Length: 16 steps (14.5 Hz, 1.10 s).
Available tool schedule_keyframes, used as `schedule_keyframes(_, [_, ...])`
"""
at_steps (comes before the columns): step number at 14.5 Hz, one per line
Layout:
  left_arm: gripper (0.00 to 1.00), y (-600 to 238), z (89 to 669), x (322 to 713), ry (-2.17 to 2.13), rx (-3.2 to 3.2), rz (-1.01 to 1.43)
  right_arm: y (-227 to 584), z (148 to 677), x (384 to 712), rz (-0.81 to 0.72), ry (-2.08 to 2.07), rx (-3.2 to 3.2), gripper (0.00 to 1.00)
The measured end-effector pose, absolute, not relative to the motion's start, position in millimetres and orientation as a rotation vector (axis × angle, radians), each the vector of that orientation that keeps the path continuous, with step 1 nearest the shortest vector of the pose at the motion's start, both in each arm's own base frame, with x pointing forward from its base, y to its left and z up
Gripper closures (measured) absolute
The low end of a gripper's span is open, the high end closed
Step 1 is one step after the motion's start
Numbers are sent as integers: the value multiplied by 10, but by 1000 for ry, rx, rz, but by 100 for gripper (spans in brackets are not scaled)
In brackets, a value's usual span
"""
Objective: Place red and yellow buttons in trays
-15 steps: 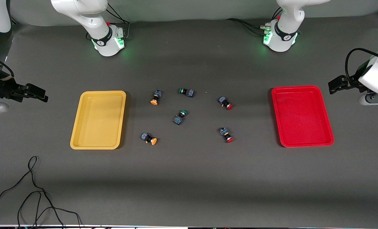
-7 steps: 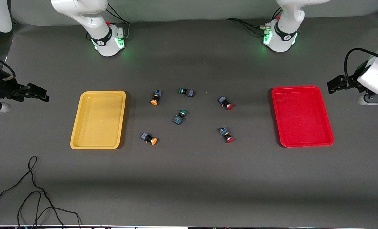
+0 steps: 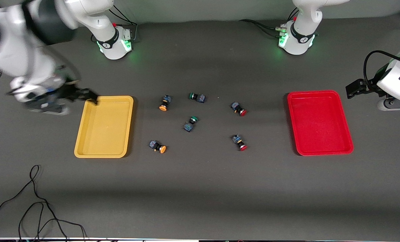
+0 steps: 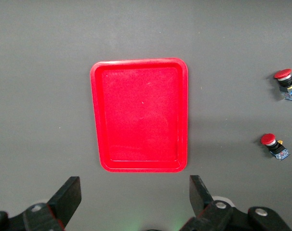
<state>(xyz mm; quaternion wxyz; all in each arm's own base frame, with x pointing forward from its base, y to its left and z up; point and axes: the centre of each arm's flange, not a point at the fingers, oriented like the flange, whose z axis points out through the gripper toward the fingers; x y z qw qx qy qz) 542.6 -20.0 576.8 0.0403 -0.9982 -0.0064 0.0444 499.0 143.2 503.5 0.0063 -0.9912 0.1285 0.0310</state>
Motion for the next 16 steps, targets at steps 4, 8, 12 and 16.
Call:
schedule_keyframes(4, [0,-319,5741,5402,-2,-3056,164,2439,4686,4478,90,546,-3044,0])
schedule_keyframes(8, [0,-1062,5467,5324,-108,-3027,233,3153,4417,3956,86,648,-3027,0])
schedule_keyframes(12, [0,-2161,4862,5240,-262,-2962,284,3062,4061,3921,58,680,-3022,0])
schedule_keyframes(16, [0,-3019,4033,5119,-394,-2888,326,2921,3016,3803,6,696,-3012,0])
